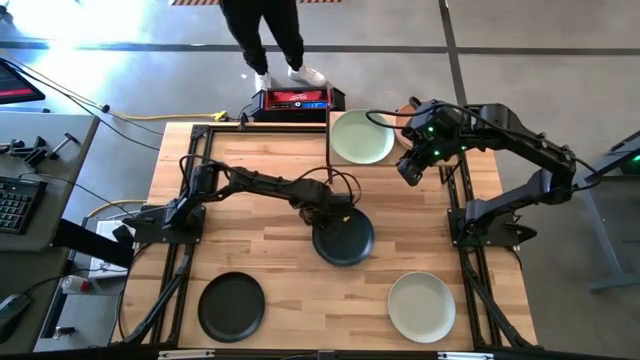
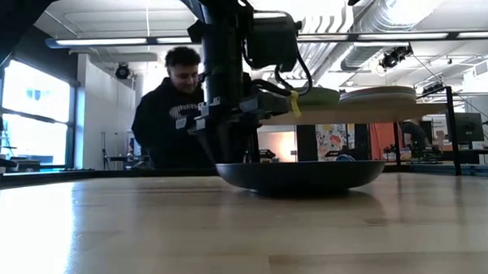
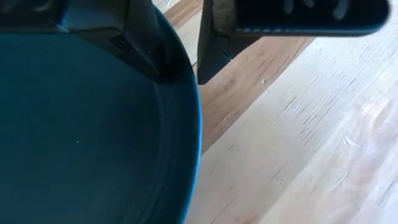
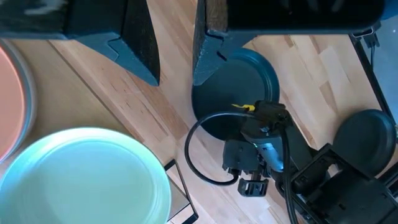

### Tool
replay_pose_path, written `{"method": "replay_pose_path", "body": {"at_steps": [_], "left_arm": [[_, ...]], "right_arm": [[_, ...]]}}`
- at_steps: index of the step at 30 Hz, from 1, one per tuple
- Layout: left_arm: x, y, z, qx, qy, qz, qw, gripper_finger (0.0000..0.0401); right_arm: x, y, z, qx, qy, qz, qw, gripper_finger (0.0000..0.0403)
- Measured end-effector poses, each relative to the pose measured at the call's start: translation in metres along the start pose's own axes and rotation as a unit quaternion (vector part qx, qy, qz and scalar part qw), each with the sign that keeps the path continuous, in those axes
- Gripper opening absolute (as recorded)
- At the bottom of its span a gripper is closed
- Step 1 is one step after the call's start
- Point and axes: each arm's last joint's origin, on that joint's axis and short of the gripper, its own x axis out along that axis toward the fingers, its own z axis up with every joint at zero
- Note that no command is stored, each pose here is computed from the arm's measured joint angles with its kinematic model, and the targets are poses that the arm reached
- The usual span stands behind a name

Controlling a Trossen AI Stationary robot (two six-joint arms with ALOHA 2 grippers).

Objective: Place and stack plates onto a shelf
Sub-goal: Stack the black plate on the green plate on the shelf

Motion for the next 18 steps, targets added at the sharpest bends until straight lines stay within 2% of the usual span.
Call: {"method": "replay_pose_path", "body": {"at_steps": [9,18], "left_arm": [[-0.0014,-0.0005,0.0002,0.009,0.001,-0.005,1.0,0.0008],[-0.0024,-0.0037,-0.0042,0.03,0.021,-0.022,0.999,0.0003]], "right_arm": [[0.0,-0.0001,0.0,-0.001,0.0,0.0,1.0,0.0076],[0.0,0.0,0.0,-0.005,0.0,0.0,1.0,0.0076]]}}
